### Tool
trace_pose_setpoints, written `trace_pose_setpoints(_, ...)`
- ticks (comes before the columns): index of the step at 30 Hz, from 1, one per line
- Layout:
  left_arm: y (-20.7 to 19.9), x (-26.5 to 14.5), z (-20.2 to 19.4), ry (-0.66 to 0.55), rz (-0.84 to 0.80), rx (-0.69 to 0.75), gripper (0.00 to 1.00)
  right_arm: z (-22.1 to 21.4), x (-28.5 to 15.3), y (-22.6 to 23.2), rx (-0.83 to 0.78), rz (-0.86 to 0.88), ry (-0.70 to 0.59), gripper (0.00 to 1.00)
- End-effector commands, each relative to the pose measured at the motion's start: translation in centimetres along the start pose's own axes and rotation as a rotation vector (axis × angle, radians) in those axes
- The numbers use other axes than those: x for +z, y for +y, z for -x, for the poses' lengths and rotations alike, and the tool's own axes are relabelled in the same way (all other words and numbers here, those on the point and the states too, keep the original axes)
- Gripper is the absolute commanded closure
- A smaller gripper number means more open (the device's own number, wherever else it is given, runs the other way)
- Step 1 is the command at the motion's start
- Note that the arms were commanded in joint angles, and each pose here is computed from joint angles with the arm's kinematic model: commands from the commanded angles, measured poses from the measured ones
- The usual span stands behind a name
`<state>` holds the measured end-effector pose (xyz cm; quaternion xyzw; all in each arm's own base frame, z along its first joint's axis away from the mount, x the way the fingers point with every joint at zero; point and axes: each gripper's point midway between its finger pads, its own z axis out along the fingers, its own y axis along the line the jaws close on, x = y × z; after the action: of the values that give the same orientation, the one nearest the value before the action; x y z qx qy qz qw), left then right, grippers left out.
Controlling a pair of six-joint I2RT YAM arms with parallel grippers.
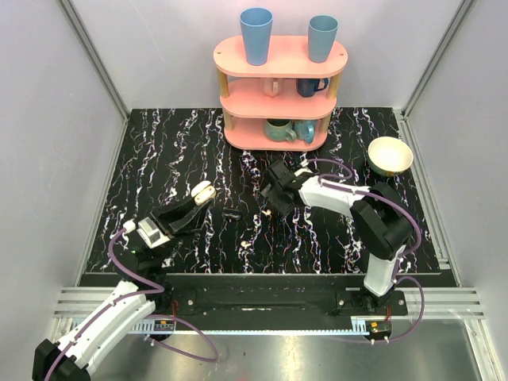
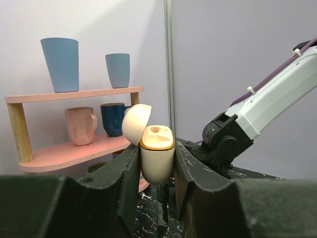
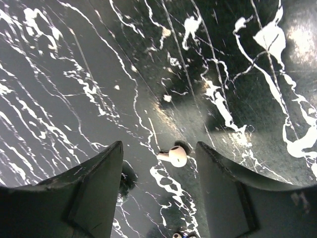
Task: Insert the wireless bluetooth earbuds into the charging case
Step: Adjust the right earbud at the center of the board.
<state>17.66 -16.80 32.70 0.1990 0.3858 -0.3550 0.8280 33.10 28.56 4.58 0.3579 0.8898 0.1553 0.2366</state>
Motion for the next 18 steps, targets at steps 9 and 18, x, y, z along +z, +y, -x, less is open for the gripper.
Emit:
trace_pose_setpoints(9,0.3,0.5,2.2,-0.067,0.018,0.023,1.0,-2.5,0.4,0.1,0.016,-0.033,0.059,0.42)
trace_pose_setpoints(18,0.4,0.5,2.2,-0.066,0.021,0.025,1.0,-3.0,0.7,-0.3,0.002,-0.045,0.073,0.55)
